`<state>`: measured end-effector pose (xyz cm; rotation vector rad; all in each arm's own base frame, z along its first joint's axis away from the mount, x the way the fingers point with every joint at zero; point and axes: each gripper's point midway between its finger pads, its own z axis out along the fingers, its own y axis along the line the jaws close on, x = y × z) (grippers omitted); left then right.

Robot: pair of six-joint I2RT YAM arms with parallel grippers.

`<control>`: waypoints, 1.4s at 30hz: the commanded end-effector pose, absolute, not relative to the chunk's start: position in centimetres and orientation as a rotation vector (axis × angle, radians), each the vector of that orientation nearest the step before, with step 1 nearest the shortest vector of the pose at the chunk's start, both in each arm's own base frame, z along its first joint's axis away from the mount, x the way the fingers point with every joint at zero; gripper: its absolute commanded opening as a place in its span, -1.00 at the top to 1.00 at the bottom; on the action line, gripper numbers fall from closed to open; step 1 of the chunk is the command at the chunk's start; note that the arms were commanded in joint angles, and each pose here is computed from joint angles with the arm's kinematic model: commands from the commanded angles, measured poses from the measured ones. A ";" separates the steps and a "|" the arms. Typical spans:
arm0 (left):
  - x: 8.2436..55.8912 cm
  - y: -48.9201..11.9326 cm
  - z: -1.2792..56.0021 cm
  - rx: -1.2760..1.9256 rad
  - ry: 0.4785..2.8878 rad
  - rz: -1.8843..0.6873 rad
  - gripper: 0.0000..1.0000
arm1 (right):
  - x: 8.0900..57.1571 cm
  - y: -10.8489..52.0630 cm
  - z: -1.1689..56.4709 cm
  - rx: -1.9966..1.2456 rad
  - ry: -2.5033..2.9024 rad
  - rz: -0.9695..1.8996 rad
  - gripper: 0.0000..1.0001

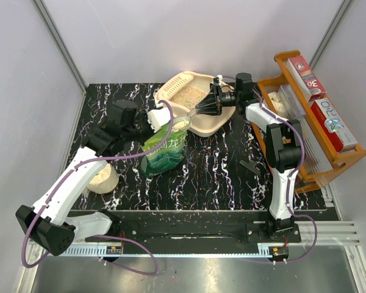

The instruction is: Fill the litter box with clean litter

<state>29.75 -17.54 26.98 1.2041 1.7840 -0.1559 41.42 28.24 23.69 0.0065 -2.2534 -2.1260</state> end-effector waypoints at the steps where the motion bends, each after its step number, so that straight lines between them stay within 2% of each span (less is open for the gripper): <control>1: 31.6 -16.8 31.5 1.115 1.634 -0.049 1.00 | 40.3 26.5 28.7 0.137 -2.291 -2.215 1.00; 17: 31.5 -15.9 31.1 1.119 1.660 0.003 1.00 | 42.4 23.8 29.0 0.052 -2.370 -2.262 1.00; 33: 31.0 -15.1 29.9 1.156 1.702 0.030 1.00 | 51.7 21.7 29.4 -0.035 -2.734 -2.352 1.00; 38: 30.7 -15.2 29.7 1.165 1.711 0.011 1.00 | 55.5 19.9 27.6 -0.142 -2.998 -2.241 1.00; 42: 30.5 -15.5 29.9 1.166 1.696 -0.015 1.00 | 57.5 17.9 25.7 -0.158 -3.332 -1.985 1.00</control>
